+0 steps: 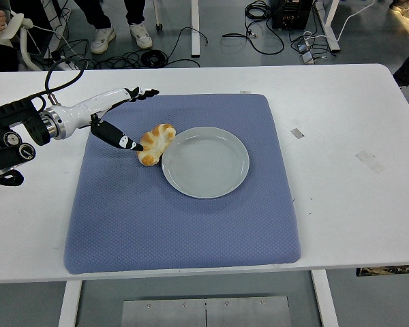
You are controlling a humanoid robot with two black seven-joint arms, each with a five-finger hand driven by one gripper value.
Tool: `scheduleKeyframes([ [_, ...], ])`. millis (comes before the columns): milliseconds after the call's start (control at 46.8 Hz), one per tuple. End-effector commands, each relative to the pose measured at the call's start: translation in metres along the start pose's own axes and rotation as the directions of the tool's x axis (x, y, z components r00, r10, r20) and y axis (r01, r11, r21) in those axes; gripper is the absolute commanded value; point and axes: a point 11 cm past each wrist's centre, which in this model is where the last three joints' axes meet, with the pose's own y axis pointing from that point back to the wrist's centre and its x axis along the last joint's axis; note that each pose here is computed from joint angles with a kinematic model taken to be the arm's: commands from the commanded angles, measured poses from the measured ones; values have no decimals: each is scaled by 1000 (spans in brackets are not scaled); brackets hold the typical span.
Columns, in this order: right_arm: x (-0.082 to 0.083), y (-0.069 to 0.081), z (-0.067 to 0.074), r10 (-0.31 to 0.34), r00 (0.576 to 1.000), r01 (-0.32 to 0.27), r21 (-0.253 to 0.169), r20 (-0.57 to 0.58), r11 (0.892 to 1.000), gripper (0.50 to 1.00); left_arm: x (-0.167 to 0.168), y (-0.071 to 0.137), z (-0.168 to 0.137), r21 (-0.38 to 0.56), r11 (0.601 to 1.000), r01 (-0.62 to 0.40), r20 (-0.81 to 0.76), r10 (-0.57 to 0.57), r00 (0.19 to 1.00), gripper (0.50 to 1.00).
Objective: Place the bread on the table
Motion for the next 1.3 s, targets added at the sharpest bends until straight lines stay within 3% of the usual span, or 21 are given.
scheduleKeyframes([
  [0, 0, 0, 0, -1, 1000, 1, 0, 0, 1000, 1000, -2, 1, -2, 4, 1000, 2, -3, -2, 1000, 965],
  [1111, 0, 0, 0, -1, 1000, 1, 0, 0, 1000, 1000, -38, -1, -20, 23, 1000, -5, -88, 7, 996, 951],
  [1197, 0, 0, 0, -1, 1000, 1, 0, 0, 1000, 1000, -39, -1, -19, 21, 1000, -1, -85, 3, 996, 918],
  [1282, 0, 0, 0, -1, 1000, 1, 0, 0, 1000, 1000, -40, -1, -19, 18, 1000, 5, -69, -4, 998, 807],
])
